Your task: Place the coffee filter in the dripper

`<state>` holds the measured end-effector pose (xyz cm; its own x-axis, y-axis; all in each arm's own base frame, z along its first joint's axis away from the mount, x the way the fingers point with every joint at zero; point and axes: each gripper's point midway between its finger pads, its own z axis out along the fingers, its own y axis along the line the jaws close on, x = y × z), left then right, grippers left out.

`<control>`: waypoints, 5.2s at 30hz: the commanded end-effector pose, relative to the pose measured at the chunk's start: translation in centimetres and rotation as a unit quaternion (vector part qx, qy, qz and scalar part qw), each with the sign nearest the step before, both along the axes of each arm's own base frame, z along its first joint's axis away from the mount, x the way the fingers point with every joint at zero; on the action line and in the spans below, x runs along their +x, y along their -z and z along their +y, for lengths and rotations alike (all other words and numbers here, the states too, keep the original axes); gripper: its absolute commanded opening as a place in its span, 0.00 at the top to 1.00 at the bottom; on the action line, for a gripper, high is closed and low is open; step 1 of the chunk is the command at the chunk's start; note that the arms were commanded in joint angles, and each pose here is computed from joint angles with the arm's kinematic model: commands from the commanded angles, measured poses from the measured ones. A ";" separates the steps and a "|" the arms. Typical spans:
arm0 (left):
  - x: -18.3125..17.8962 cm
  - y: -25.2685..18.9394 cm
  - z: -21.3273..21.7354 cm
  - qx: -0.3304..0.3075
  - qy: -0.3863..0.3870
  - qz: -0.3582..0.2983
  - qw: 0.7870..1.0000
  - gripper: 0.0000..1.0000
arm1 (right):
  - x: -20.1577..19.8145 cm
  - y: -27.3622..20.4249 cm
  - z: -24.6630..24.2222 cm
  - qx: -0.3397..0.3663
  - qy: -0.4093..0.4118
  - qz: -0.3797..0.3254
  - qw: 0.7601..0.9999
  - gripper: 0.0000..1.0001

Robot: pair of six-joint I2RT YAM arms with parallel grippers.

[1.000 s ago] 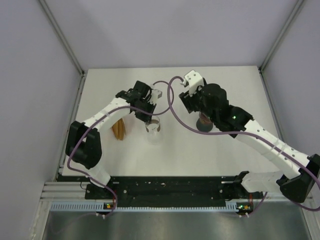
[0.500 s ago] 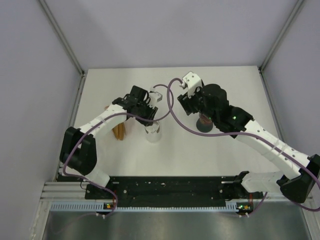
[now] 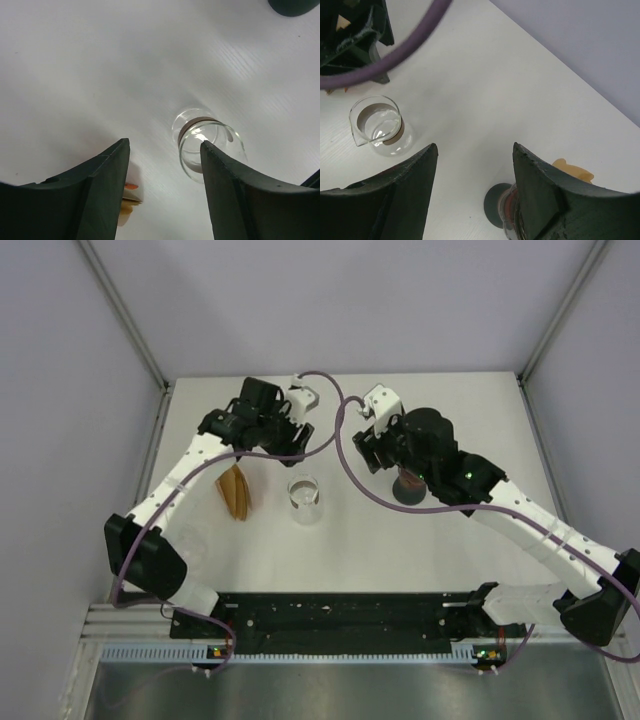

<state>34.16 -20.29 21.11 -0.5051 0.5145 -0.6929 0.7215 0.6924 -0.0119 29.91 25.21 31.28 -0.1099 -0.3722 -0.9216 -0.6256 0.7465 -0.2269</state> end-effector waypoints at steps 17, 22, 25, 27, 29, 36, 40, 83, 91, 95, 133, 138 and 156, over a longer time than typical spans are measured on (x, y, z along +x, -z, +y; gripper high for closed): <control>-1.6 2.4 14.9 0.102 -0.205 0.064 0.971 0.57 | 0.1 -0.8 0.4 0.030 -0.004 -0.007 1.000 0.37; -1.2 4.6 16.2 0.144 -0.213 0.067 0.964 0.59 | 0.1 -0.9 0.3 0.031 -0.002 -0.008 0.999 0.37; -1.3 6.4 16.5 0.161 -0.214 0.089 0.959 0.59 | 0.1 -0.8 0.3 0.030 -0.001 -0.007 1.000 0.37; -1.4 7.3 16.3 0.166 -0.210 0.097 0.959 0.58 | 0.1 -0.6 0.4 0.027 -0.001 -0.006 1.000 0.37; -1.3 8.0 16.6 0.175 -0.213 0.099 0.956 0.58 | 0.2 -0.6 0.3 0.026 0.001 -0.005 1.000 0.37; -1.0 9.9 17.6 0.206 -0.227 0.101 0.947 0.57 | 0.4 -0.2 0.5 0.021 0.000 -0.004 1.000 0.37; -1.0 10.7 18.0 0.217 -0.231 0.104 0.943 0.58 | 0.4 -0.1 0.5 0.018 -0.001 -0.003 1.000 0.37; -15.7 12.9 33.6 0.129 -0.336 0.275 0.892 0.11 | 0.6 0.2 2.8 0.004 -0.049 0.012 0.999 0.36; -15.1 13.3 33.0 0.100 -0.332 0.286 0.893 0.84 | 0.5 0.2 2.5 0.000 -0.047 0.013 0.999 0.36; -15.8 12.0 33.7 0.093 -0.338 0.289 0.891 1.00 | 0.3 0.2 2.2 -0.001 -0.047 0.012 0.999 0.36; -7.6 -3.8 3.0 0.041 0.037 0.237 0.970 1.00 | -0.8 -0.3 -1.4 0.018 0.019 0.020 0.999 0.32; -8.3 -3.4 3.7 0.055 0.031 0.241 0.968 1.00 | -0.8 0.4 -1.6 0.011 0.023 0.025 0.999 0.32; -9.4 -5.1 3.7 0.028 0.016 0.221 0.975 1.00 | -2.6 -0.8 12.7 0.225 -0.107 0.119 0.961 0.52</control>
